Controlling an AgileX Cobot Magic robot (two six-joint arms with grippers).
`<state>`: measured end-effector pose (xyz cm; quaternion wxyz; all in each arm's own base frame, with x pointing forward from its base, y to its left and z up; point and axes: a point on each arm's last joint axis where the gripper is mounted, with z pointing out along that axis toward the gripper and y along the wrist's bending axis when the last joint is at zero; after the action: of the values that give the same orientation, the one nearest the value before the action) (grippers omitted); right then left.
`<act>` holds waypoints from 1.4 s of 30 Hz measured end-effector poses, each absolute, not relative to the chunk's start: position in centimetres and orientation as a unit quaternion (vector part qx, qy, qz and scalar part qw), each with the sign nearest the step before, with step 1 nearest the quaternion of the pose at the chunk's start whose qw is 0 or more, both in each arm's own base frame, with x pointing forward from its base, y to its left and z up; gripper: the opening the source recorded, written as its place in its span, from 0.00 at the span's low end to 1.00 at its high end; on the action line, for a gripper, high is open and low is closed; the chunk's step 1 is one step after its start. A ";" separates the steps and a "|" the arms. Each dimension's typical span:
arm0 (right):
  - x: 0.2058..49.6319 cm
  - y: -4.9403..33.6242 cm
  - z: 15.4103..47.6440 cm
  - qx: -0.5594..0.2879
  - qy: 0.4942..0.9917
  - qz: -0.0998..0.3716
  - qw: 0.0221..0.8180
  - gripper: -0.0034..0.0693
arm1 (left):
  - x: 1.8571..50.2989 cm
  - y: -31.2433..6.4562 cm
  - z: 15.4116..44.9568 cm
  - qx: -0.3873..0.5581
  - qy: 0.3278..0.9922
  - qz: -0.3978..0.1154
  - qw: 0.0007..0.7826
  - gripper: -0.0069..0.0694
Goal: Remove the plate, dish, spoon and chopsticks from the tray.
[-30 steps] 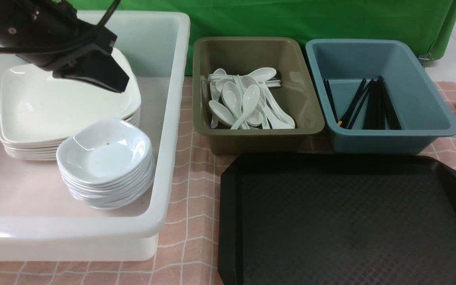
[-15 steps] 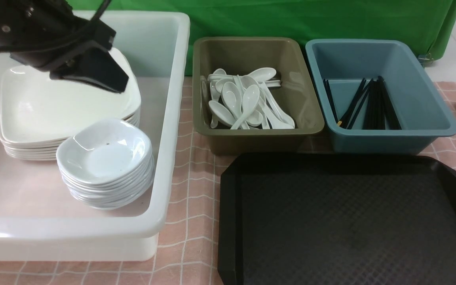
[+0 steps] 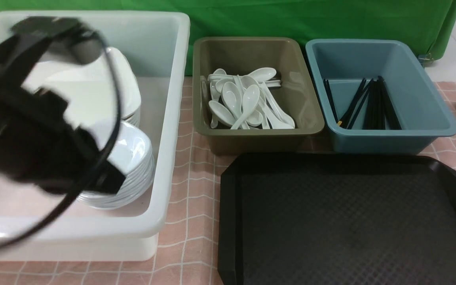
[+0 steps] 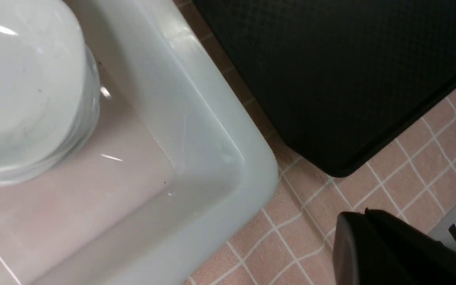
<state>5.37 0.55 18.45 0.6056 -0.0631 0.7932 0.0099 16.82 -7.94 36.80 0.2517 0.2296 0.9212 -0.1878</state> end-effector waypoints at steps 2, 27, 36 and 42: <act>5.4 0.6 18.4 -0.063 0.793 0.010 0.606 0.32 | 15.4 -7.5 37.0 0.223 0.915 -0.190 0.277 0.09; 5.4 0.6 18.4 -0.063 0.793 0.010 0.606 0.37 | 4.2 -2.8 33.3 0.069 0.724 -0.237 0.644 0.09; 5.4 0.6 18.4 -0.063 0.793 0.010 0.606 0.38 | 4.4 -2.4 33.0 0.093 0.730 -0.183 0.652 0.09; 5.4 0.6 18.4 -0.063 0.793 0.010 0.606 0.38 | 5.1 -1.9 30.4 0.091 0.733 -0.133 0.661 0.09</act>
<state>5.37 0.55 18.45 0.6056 -0.0631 0.7932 0.0099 5.09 -1.95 30.44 0.6606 0.0911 0.7331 -0.1335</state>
